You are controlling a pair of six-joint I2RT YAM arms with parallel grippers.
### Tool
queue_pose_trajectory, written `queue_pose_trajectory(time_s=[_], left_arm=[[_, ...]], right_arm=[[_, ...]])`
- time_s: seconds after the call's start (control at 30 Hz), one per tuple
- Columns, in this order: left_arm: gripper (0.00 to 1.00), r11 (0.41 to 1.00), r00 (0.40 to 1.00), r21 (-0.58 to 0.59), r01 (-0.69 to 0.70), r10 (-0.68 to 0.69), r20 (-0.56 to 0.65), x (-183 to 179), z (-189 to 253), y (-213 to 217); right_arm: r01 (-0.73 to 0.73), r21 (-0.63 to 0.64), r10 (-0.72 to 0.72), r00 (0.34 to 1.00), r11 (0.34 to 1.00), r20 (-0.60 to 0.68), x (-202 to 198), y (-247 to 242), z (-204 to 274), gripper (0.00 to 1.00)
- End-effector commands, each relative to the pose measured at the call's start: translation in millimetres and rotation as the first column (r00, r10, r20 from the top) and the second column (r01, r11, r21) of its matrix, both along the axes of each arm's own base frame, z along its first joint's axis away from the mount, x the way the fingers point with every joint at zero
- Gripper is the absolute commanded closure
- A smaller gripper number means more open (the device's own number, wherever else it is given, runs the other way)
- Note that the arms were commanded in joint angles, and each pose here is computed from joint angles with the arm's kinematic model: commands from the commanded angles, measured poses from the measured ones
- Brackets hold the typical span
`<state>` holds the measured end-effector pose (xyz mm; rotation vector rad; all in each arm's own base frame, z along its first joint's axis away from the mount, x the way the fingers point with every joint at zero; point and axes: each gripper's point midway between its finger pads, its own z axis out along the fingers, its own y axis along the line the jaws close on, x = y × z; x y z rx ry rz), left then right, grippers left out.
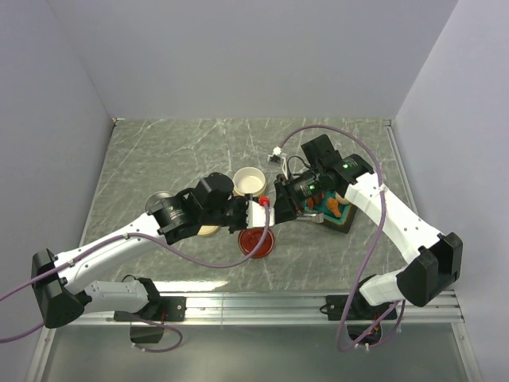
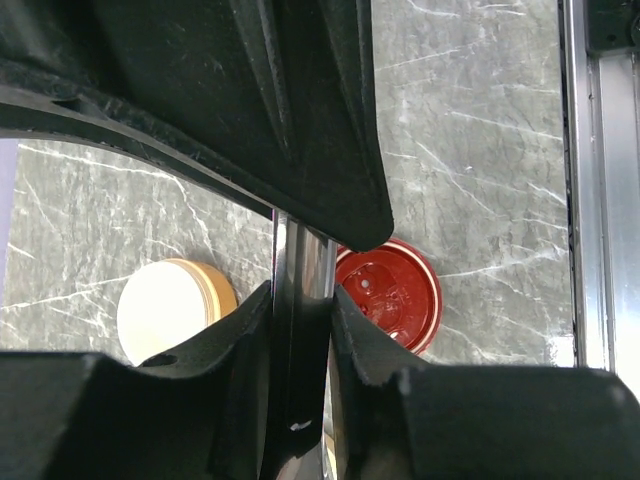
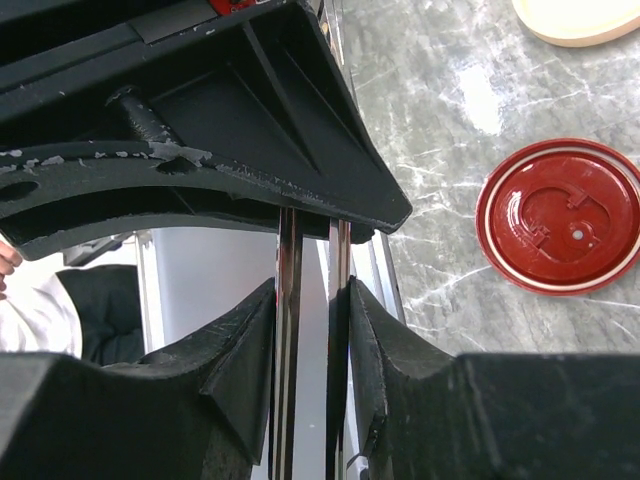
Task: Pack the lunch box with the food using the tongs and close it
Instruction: Pick up the food using the clamp
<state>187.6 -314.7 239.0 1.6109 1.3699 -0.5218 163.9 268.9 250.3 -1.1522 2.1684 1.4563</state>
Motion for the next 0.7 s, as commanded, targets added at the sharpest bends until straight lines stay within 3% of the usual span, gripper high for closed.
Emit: queue_pose_trajectory(time_s=[0.0,0.1,0.13,0.23,0.5,0.67], left_arm=[[0.73,0.997,0.999,-0.071,-0.026,0.029,0.031,6.7,28.3,-5.1],[0.61,0.997,0.999,-0.075,-0.033,0.036,0.039,8.6,29.9,-4.3],[0.47,0.996,0.998,-0.080,-0.032,0.036,0.045,8.4,32.3,-4.6],[0.29,0.996,0.997,-0.081,-0.043,0.048,0.054,9.5,37.5,-1.8],[0.20,0.981,0.994,-0.169,-0.094,0.103,0.044,8.4,81.8,16.1],[0.13,0.937,0.980,-0.287,-0.200,0.191,-0.061,18.8,119.2,45.6]], right_arm=[[-0.042,0.048,0.041,0.999,0.998,0.035,-8.8,2.9,14.6,0.60],[-0.037,0.045,0.035,0.999,0.998,0.036,-7.6,2.7,13.5,0.63],[-0.035,0.042,0.034,0.999,0.998,0.038,-7.3,2.9,13.0,0.65],[-0.015,0.019,0.014,0.998,1.000,0.056,-2.4,1.0,10.0,0.66],[0.098,-0.037,-0.094,0.991,0.994,0.096,24.1,-27.5,1.2,0.68],[0.290,-0.099,-0.275,0.951,0.952,0.139,64.8,-90.6,-4.1,0.68]])
